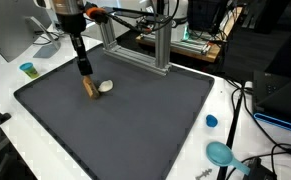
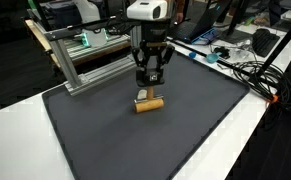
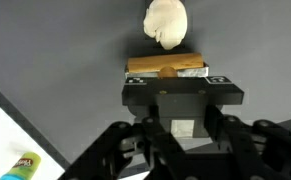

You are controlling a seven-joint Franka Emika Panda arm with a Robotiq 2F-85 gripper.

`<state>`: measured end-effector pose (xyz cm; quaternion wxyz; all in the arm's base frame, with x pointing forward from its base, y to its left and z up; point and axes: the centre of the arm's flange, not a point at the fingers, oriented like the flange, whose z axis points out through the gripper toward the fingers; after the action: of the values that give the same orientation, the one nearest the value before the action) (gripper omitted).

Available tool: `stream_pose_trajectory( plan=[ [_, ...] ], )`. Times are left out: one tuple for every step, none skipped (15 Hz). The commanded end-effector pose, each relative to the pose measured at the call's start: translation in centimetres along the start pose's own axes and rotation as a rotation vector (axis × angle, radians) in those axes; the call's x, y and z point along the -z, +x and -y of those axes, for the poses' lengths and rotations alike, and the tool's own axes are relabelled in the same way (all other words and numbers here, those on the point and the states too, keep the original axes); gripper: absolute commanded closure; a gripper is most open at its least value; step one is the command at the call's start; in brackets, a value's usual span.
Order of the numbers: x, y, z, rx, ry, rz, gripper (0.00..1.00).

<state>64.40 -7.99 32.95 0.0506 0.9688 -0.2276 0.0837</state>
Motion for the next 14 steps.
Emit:
stream_pose_trajectory(
  plan=[
    [3.7, -2.1, -1.6, 0.077, 0.011, -0.003, 0.79],
    [4.0, -2.6, -1.5, 0.095, 0.025, -0.007, 0.79],
    [4.2, -3.2, -1.3, 0.121, 0.026, -0.001, 0.79],
    [4.2, -3.6, -1.1, 0.141, 0.021, 0.007, 0.79],
    [3.9, -3.9, -0.9, 0.163, 0.015, 0.027, 0.79],
    [3.2, -4.1, -0.3, 0.180, 0.010, 0.048, 0.79],
    [2.2, -4.1, 0.2, 0.186, -0.002, 0.062, 0.79],
    [1.3, -4.1, 0.7, 0.192, -0.001, 0.075, 0.79],
    [0.2, -3.9, 1.1, 0.187, -0.006, 0.088, 0.79],
    [-1.1, -3.5, 1.4, 0.176, -0.014, 0.132, 0.79],
    [-1.5, -3.5, 1.4, 0.181, -0.029, 0.153, 0.79],
    [-1.2, -3.3, 1.2, 0.181, -0.045, 0.175, 0.79],
    [-1.2, -3.3, 1.0, 0.181, -0.048, 0.196, 0.79],
    [-1.1, -3.3, 1.0, 0.183, -0.058, 0.215, 0.79]
  ],
)
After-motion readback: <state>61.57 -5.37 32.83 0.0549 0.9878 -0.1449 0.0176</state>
